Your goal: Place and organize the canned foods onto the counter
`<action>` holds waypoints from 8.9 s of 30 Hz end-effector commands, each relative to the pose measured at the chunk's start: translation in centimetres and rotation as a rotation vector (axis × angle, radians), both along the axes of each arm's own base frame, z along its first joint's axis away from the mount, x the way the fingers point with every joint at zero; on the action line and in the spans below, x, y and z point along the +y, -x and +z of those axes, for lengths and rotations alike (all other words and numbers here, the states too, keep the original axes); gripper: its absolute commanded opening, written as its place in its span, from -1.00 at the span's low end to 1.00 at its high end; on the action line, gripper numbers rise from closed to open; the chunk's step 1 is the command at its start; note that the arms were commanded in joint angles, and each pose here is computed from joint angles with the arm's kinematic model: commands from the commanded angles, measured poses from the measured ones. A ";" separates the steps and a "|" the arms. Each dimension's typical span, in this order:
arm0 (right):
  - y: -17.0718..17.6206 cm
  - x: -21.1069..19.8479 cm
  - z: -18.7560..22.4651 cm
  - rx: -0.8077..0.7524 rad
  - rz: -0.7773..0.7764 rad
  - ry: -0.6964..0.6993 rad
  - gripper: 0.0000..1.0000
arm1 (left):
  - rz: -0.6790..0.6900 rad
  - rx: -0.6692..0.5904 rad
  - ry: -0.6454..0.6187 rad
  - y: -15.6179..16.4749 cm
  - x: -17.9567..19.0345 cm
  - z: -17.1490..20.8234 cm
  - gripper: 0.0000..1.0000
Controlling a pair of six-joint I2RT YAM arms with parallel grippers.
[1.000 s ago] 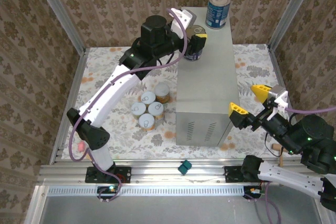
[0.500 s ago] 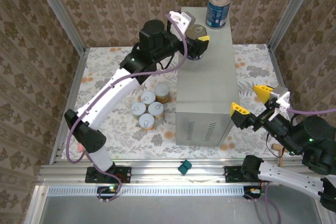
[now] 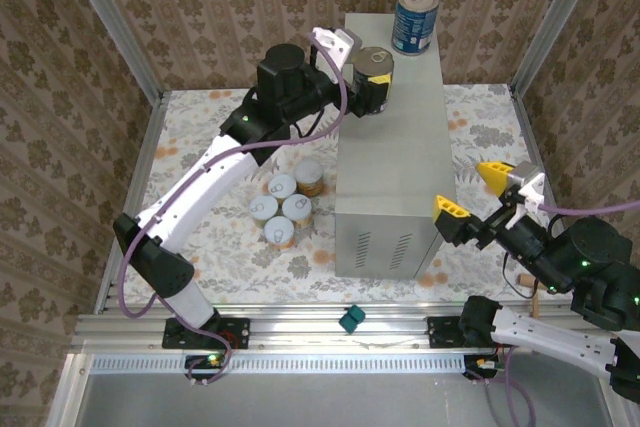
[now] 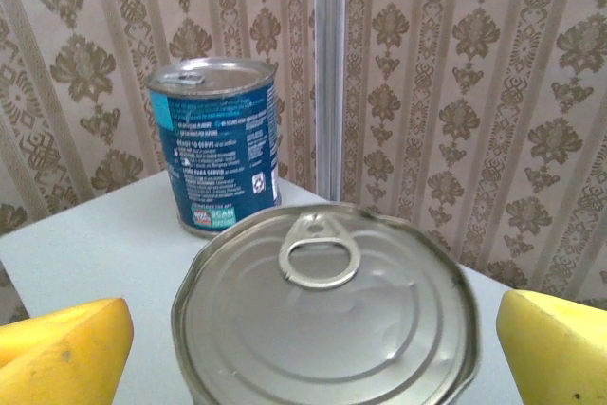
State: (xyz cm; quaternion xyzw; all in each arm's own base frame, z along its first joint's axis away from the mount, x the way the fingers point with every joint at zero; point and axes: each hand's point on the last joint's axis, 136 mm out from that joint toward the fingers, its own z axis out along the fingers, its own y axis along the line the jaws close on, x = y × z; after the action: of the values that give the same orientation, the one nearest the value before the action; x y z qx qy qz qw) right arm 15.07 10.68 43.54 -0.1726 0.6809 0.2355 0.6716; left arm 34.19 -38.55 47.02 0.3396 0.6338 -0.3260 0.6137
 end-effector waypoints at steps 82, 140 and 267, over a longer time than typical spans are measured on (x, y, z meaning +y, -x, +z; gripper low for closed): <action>-0.6 0.3 -1.3 0.055 -0.022 0.002 1.00 | 0.071 -0.061 0.151 -17.6 -1.6 -1.7 0.92; -3.8 11.3 -3.8 0.350 0.134 0.213 1.00 | 0.331 0.726 -0.511 0.0 14.1 -32.0 1.00; -6.2 20.9 4.1 -0.018 0.285 0.303 0.45 | -0.345 0.295 -0.043 21.1 16.3 4.1 1.00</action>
State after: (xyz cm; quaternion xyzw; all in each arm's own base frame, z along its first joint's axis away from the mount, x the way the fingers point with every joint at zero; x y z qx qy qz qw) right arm 20.26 34.22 43.16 -0.4387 0.6862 0.2113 0.5405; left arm 14.14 -22.87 48.91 0.3950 0.6898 -0.4561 0.4002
